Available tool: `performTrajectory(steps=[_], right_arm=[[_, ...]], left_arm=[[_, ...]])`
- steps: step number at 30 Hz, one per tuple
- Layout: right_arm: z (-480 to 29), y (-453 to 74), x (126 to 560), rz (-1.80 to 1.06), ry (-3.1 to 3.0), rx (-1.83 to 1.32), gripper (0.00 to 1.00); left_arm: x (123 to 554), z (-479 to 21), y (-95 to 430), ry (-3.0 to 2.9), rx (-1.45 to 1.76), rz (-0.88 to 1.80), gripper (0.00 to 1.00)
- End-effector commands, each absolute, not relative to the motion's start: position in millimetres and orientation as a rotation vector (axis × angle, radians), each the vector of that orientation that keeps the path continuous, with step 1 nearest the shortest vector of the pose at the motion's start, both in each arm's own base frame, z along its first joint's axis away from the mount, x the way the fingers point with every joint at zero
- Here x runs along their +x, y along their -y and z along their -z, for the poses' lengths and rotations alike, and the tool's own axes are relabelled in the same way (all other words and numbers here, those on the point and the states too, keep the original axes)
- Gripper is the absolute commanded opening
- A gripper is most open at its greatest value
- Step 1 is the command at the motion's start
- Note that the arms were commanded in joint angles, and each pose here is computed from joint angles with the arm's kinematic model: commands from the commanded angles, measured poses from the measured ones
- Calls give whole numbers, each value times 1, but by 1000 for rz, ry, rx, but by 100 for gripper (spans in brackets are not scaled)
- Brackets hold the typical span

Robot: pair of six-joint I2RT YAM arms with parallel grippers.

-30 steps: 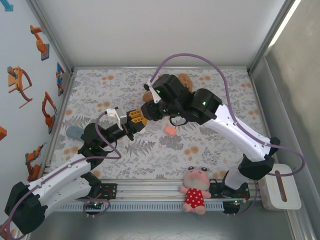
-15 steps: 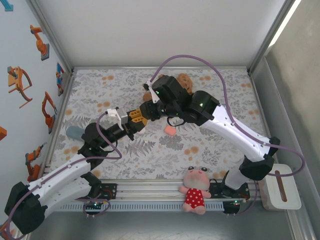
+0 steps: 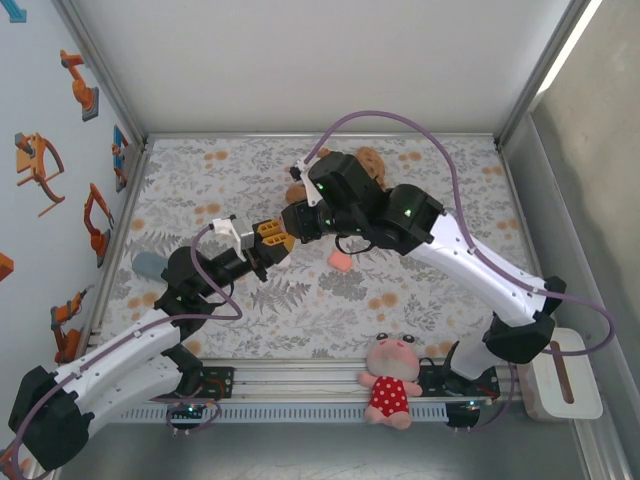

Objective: Insert wireless bluetooth earbuds into charging case

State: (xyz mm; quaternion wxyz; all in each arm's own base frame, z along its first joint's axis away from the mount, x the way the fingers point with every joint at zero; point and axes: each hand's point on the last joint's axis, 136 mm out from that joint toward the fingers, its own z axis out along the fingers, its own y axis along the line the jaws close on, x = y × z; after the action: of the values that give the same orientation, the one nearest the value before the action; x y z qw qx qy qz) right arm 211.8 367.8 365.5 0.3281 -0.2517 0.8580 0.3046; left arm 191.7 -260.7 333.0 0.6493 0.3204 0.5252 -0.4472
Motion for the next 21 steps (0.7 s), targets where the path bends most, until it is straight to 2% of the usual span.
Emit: performTrajectory(steps=[1, 21], right_arm=[[-381, -356, 219, -795, -2193, -597, 19], [-417, -348, 217, -1058, -2016, -404, 18]], left_arm=[[179, -348, 259, -1104, 757, 1025, 0], [182, -350, 259, -1083, 736, 1019, 0]])
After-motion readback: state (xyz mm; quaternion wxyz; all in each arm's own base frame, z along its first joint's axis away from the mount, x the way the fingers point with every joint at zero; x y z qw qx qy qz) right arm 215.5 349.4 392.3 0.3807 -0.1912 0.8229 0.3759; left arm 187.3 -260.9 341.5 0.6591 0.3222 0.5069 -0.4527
